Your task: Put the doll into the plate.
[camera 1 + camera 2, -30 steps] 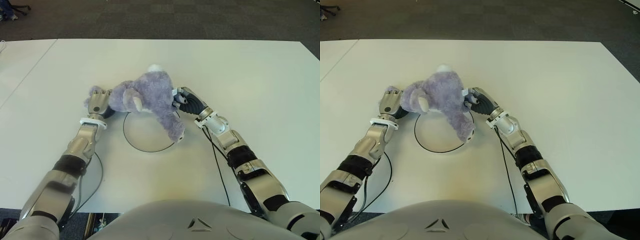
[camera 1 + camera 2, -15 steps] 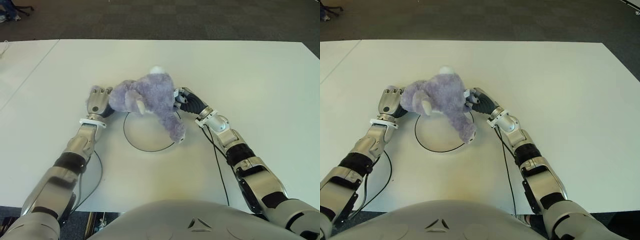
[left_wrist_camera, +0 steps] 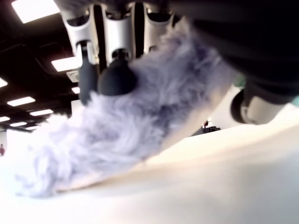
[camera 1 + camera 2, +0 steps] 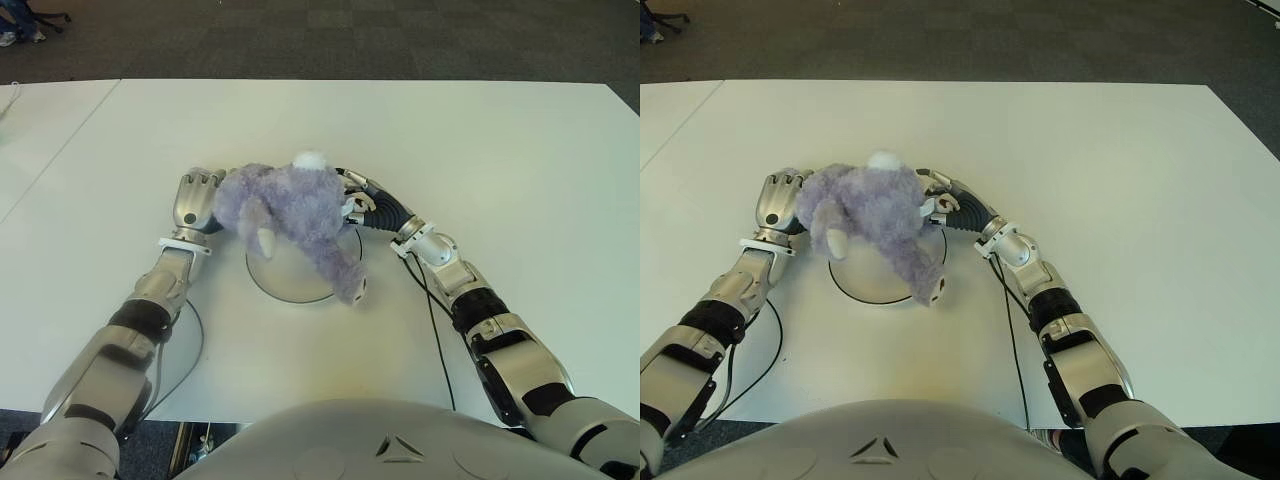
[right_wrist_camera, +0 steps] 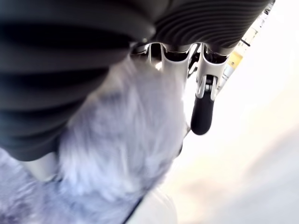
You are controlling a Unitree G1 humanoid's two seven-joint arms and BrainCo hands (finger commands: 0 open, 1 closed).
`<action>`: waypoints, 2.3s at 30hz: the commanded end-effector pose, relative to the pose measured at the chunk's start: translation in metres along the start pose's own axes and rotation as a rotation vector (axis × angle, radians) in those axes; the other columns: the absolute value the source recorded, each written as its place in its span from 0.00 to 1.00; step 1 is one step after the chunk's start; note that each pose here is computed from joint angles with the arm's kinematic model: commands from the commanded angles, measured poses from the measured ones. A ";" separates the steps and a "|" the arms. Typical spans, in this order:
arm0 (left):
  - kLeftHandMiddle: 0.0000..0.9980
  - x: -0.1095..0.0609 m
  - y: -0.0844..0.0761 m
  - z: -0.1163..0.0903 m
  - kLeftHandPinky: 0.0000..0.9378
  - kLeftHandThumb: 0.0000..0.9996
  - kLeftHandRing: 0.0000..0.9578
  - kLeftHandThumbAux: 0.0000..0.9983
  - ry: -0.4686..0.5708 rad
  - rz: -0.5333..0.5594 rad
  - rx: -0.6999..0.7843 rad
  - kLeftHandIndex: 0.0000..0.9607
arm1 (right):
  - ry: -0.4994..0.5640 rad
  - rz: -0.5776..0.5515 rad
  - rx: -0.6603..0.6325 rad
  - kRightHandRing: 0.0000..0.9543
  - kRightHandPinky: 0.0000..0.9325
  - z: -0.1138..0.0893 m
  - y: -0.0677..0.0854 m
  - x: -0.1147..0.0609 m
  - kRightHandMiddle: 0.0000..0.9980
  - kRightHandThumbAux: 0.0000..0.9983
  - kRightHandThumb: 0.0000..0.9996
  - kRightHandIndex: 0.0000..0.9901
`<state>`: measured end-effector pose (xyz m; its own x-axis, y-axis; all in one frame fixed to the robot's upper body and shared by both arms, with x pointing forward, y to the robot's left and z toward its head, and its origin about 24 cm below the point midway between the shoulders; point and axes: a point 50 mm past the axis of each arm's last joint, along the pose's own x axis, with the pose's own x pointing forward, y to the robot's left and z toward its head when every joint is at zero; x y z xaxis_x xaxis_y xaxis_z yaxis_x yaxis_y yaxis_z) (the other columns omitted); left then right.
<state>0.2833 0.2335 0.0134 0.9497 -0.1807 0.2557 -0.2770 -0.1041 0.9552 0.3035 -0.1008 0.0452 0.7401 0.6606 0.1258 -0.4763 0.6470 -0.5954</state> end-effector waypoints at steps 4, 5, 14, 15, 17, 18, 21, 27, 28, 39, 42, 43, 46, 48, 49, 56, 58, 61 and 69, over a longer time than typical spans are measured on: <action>0.00 -0.035 -0.030 0.008 0.00 0.31 0.00 0.31 0.002 -0.098 -0.046 0.00 | -0.008 0.091 -0.060 0.00 0.00 0.004 0.006 0.004 0.00 0.41 0.00 0.00; 0.00 -0.035 -0.030 0.008 0.00 0.31 0.00 0.29 0.004 -0.095 -0.049 0.00 | -0.004 0.095 -0.063 0.00 0.00 0.004 0.006 0.004 0.00 0.40 0.00 0.00; 0.00 -0.036 -0.033 0.005 0.00 0.29 0.00 0.26 0.012 -0.096 -0.049 0.00 | 0.047 0.113 -0.073 0.00 0.00 -0.001 0.010 0.004 0.00 0.34 0.00 0.00; 0.00 -0.036 -0.034 0.005 0.00 0.29 0.00 0.26 0.014 -0.098 -0.048 0.00 | 0.052 0.113 -0.077 0.00 0.00 -0.001 0.010 0.004 0.00 0.34 0.00 0.00; 0.00 -0.037 -0.034 0.005 0.00 0.28 0.00 0.26 0.016 -0.099 -0.046 0.00 | 0.057 0.114 -0.081 0.00 0.00 -0.002 0.010 0.005 0.00 0.34 0.00 0.00; 0.00 -0.037 -0.034 0.005 0.00 0.28 0.00 0.26 0.017 -0.101 -0.044 0.00 | 0.061 0.114 -0.083 0.00 0.00 -0.002 0.010 0.005 0.00 0.33 0.00 0.00; 0.00 -0.038 -0.036 0.004 0.00 0.26 0.00 0.27 0.023 -0.106 -0.032 0.00 | 0.069 0.113 -0.094 0.00 0.00 -0.003 0.011 0.005 0.00 0.34 0.00 0.00; 0.00 -0.039 -0.038 0.002 0.00 0.23 0.00 0.30 0.036 -0.114 -0.016 0.00 | 0.096 0.112 -0.087 0.00 0.00 -0.005 0.014 0.006 0.00 0.33 0.00 0.00; 0.00 -0.040 -0.039 0.002 0.00 0.23 0.00 0.30 0.038 -0.115 -0.014 0.00 | 0.102 0.113 -0.085 0.00 0.00 -0.006 0.014 0.006 0.00 0.33 0.00 0.00; 0.00 -0.041 -0.042 0.001 0.00 0.19 0.00 0.32 0.057 -0.120 0.007 0.00 | 0.137 0.106 -0.102 0.00 0.00 -0.010 0.020 0.006 0.00 0.32 0.00 0.00; 0.00 -0.041 -0.042 0.000 0.00 0.19 0.00 0.32 0.057 -0.117 0.009 0.00 | 0.134 0.106 -0.106 0.00 0.00 -0.011 0.021 0.006 0.00 0.32 0.00 0.00; 0.00 -0.041 -0.042 0.000 0.00 0.19 0.00 0.32 0.057 -0.115 0.010 0.00 | 0.133 0.108 -0.104 0.00 0.00 -0.011 0.021 0.006 0.00 0.32 0.00 0.00; 0.00 -0.042 -0.042 0.000 0.00 0.22 0.00 0.31 0.057 -0.109 0.010 0.00 | 0.135 0.114 -0.096 0.00 0.00 -0.011 0.023 0.006 0.00 0.32 0.00 0.00; 0.00 -0.042 -0.042 0.000 0.00 0.24 0.00 0.30 0.058 -0.105 0.008 0.00 | 0.136 0.118 -0.093 0.00 0.00 -0.012 0.024 0.006 0.00 0.32 0.00 0.00; 0.00 -0.043 -0.042 0.000 0.00 0.24 0.00 0.30 0.059 -0.102 0.006 0.00 | 0.137 0.120 -0.093 0.00 0.00 -0.013 0.024 0.006 0.00 0.32 0.00 0.00; 0.00 -0.035 -0.033 -0.002 0.00 0.23 0.00 0.20 0.064 -0.029 -0.016 0.00 | 0.133 0.129 -0.099 0.00 0.00 -0.014 0.022 0.010 0.00 0.33 0.00 0.00; 0.00 -0.034 -0.031 -0.002 0.00 0.22 0.00 0.18 0.065 -0.012 -0.022 0.00 | 0.125 0.128 -0.097 0.00 0.00 -0.012 0.018 0.013 0.00 0.34 0.00 0.00; 0.00 -0.031 -0.026 -0.004 0.00 0.19 0.00 0.15 0.060 0.024 -0.026 0.00 | 0.087 0.124 -0.093 0.00 0.00 -0.003 0.003 0.023 0.00 0.35 0.00 0.00; 0.00 -0.023 -0.006 -0.006 0.00 0.05 0.00 0.12 0.018 0.117 -0.084 0.00 | -0.043 0.132 -0.058 0.00 0.00 0.021 -0.015 0.026 0.00 0.35 0.00 0.00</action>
<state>0.2856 0.2517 0.0267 0.8887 -0.1657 0.4275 -0.4416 -0.0587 0.8953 0.3206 -0.0862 0.0637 0.6780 0.7339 0.0406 -0.5309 0.5272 -0.6635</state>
